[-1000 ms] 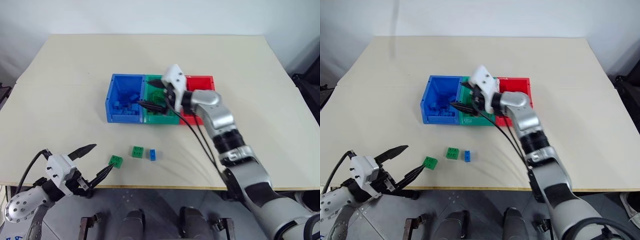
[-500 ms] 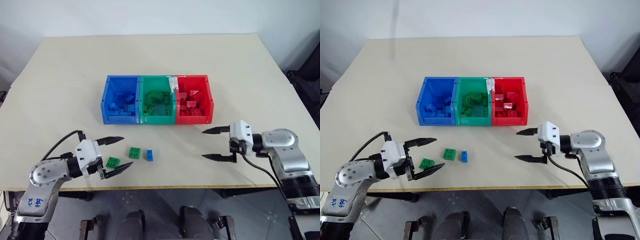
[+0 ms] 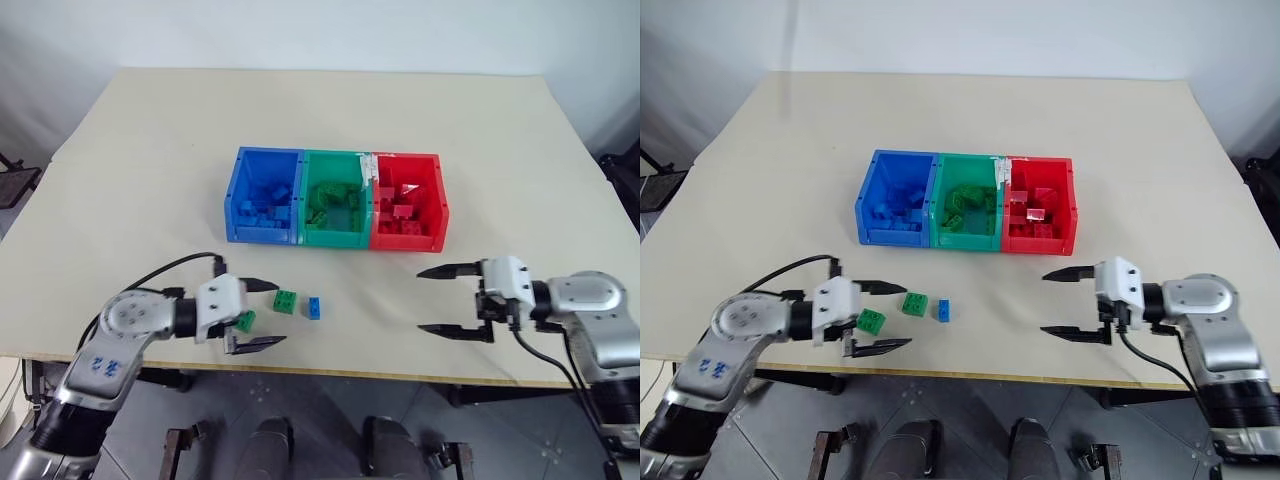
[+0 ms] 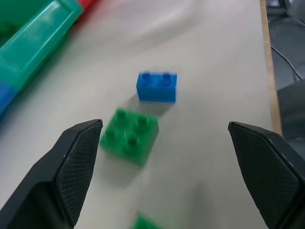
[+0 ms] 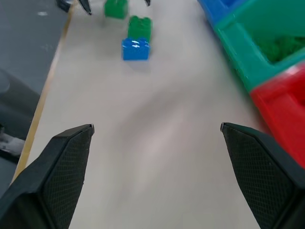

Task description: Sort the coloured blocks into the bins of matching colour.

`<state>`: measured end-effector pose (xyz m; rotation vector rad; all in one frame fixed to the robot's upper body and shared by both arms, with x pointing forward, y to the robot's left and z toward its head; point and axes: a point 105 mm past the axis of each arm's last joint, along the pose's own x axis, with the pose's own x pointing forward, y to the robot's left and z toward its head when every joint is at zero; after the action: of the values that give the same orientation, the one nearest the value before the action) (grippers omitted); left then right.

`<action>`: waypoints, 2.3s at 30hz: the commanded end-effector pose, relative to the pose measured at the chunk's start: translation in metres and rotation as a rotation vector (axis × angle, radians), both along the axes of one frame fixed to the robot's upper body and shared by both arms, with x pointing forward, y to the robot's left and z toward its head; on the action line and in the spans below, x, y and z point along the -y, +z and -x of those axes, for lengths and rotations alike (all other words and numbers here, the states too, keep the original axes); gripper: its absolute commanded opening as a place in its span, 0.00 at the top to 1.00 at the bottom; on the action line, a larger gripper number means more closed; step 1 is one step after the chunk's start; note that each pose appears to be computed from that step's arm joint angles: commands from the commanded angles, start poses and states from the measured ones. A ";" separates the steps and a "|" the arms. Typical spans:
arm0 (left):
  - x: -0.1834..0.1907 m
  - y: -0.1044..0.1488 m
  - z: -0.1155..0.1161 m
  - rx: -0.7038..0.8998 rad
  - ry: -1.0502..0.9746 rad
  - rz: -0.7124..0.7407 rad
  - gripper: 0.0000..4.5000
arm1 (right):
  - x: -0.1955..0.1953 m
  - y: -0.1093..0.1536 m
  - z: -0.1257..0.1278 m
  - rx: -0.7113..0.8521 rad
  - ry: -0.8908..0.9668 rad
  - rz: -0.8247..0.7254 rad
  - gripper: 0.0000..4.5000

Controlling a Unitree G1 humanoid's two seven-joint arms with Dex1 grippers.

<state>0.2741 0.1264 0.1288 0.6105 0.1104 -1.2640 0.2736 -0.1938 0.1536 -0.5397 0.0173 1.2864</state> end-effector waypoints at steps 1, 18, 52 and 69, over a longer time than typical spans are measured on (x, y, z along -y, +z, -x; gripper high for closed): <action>0.018 -0.005 -0.007 -0.032 -0.014 -0.066 0.00 | 0.010 0.010 0.010 0.036 -0.056 -0.009 0.01; 0.046 -0.015 -0.024 -0.101 0.024 -0.172 0.68 | 0.010 0.007 0.035 0.019 -0.154 -0.030 0.00; -0.031 0.098 -0.128 0.076 0.416 0.509 0.44 | -0.011 0.046 0.020 0.198 -0.393 -0.390 0.00; -0.149 0.063 -0.022 0.096 0.405 0.239 0.01 | -0.025 0.022 0.019 0.042 -0.112 -0.210 0.00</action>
<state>0.3052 0.2764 0.1761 0.3759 0.0535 -0.8018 0.2584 -0.1707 0.1733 -0.3544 -0.1201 1.1066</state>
